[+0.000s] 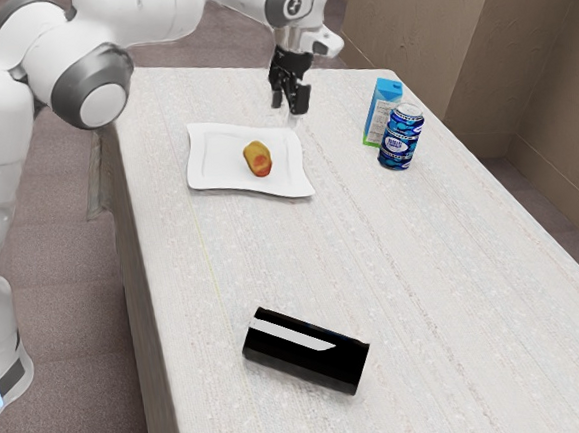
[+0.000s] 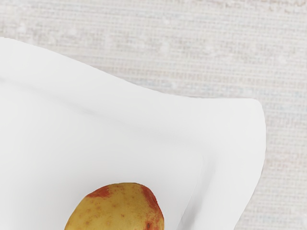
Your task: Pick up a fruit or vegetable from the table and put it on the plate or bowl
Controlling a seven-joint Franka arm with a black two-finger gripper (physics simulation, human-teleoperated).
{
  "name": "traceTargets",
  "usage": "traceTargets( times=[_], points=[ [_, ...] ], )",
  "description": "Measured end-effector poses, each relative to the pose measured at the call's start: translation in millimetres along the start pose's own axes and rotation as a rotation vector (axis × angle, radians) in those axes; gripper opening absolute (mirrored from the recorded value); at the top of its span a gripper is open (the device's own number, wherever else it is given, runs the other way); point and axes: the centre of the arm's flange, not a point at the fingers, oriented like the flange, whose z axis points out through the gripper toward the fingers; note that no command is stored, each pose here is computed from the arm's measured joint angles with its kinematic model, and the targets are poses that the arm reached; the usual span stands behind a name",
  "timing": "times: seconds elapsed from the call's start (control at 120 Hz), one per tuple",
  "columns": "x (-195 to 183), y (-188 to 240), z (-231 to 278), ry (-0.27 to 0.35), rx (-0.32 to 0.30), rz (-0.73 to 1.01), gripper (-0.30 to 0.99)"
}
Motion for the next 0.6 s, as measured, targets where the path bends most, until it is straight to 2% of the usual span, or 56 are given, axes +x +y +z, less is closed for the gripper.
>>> traceTargets(
  times=[0.067,0.208,0.417,0.6],
  points=[
    [-0.3,32.8,-46.2,0.028,0.024,0.057,0.66],
    [-4.5,121.7,-73.8,0.000,-0.006,0.194,0.67],
    [-21.1,129.4,-75.6,-0.086,-0.037,0.185,0.67],
    [-26.0,129.3,-73.0,-0.125,-0.045,0.168,0.67]
  ],
)
